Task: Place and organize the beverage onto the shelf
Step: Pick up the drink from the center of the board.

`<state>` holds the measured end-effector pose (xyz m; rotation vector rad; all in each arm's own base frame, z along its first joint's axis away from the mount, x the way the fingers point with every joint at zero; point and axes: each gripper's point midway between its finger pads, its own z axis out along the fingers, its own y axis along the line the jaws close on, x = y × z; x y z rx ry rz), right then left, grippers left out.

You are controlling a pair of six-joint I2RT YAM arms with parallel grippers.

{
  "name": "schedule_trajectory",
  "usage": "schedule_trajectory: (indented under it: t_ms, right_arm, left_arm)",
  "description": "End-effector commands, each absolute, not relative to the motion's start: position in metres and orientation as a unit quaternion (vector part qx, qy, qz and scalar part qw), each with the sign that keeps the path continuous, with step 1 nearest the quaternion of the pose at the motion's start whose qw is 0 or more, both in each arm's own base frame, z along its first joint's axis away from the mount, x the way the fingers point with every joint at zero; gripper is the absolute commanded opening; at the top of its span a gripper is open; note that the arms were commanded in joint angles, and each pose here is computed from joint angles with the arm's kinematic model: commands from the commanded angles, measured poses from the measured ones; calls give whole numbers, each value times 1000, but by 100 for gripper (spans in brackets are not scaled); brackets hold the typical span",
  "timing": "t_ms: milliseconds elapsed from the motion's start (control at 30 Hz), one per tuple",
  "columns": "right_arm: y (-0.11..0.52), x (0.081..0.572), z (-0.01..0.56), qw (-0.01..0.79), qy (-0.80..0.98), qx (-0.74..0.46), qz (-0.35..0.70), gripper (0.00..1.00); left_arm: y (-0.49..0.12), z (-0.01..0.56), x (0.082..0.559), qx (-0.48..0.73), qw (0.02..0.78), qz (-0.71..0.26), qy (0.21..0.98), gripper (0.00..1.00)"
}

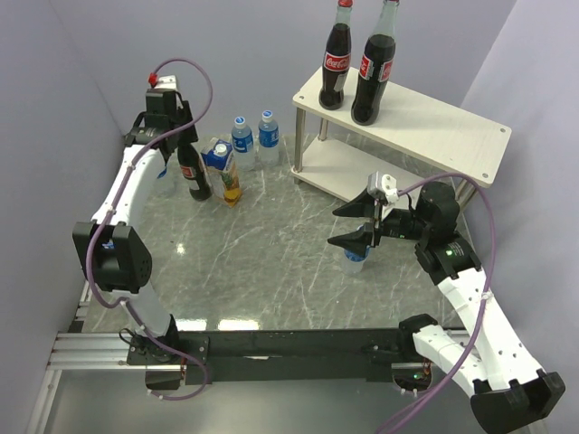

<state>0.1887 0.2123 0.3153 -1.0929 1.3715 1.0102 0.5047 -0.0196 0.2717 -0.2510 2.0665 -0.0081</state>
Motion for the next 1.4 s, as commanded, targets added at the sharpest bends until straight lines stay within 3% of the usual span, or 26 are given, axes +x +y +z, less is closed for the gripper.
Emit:
schedule_trajectory:
  t_ms: [0, 100, 133, 200, 233, 467, 900, 1367]
  right_arm:
    - [211, 191, 319, 542, 563, -464, 418, 75]
    - [211, 190, 319, 542, 563, -464, 418, 75]
    - [210, 192, 320, 544, 564, -463, 415, 75]
    - [209, 191, 320, 544, 563, -463, 415, 75]
    - [209, 192, 320, 544, 564, -463, 415, 75]
    - [210, 191, 317, 537, 565, -464, 422, 75]
    - [216, 188, 305, 516, 554, -486, 437, 76]
    - [321, 181, 281, 513, 513, -570, 387, 78]
  left_arm:
    - [-24, 297, 509, -93, 528, 21, 844, 52]
    - [-25, 298, 510, -93, 525, 27, 846, 33]
    - [-23, 298, 509, -95, 525, 32, 845, 20]
    - [-24, 306, 505, -94, 532, 40, 840, 4]
    - [-24, 309, 502, -90, 534, 50, 839, 0]
    - [-16, 354, 468, -101, 573, 89, 809, 0]
    - [-45, 377, 375, -79, 597, 19, 798, 0]
    - [-137, 386, 314, 23, 574, -110, 811, 0]
